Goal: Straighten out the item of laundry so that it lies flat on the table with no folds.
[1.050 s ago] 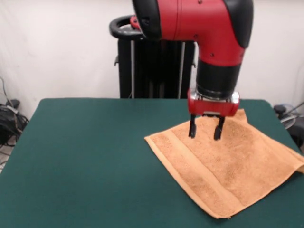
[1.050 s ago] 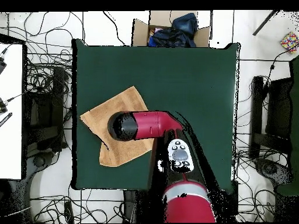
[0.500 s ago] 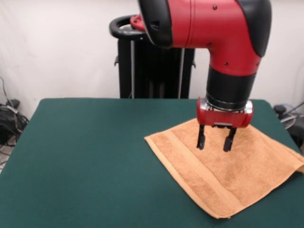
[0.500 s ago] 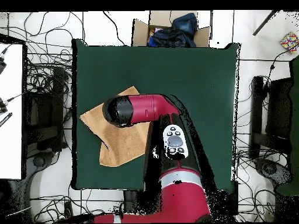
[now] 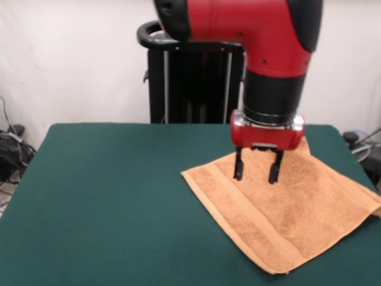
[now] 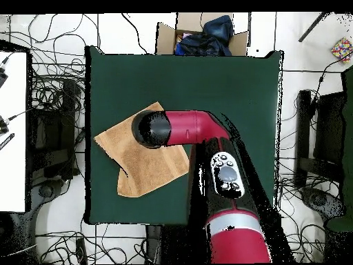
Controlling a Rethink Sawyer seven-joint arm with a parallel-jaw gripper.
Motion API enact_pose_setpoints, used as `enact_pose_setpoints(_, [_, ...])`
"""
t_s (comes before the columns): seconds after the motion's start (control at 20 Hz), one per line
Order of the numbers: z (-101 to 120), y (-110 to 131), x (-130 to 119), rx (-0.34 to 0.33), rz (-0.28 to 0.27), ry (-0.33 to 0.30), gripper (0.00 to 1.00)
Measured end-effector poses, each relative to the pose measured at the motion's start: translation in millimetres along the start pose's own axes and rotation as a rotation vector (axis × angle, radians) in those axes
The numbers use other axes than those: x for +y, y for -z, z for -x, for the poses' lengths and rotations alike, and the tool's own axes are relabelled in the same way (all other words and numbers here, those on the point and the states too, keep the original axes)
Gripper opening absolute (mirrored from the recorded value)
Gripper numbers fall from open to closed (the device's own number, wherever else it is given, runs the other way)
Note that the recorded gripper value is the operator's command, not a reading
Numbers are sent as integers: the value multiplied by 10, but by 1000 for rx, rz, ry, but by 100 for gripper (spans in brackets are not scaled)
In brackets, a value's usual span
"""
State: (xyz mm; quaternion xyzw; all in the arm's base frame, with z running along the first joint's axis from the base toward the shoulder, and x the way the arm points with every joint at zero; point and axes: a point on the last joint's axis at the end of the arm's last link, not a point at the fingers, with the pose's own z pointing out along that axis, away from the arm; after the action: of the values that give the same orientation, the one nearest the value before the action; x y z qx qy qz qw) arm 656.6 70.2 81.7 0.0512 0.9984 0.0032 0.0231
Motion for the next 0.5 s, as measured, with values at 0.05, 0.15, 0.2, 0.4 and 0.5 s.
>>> enact_pose_setpoints(0.05, [6, 27, -77, -2, 0, -8, 100])
enact_pose_setpoints(0.15, [21, 78, -281, -7, -2, -25, 100])
enact_pose_setpoints(0.2, [25, 87, -337, -8, -3, -29, 100])
enact_pose_setpoints(0.4, [31, 130, -687, -14, -14, -55, 100])
enact_pose_setpoints(0.5, [4, 113, -871, -11, -23, -63, 100])
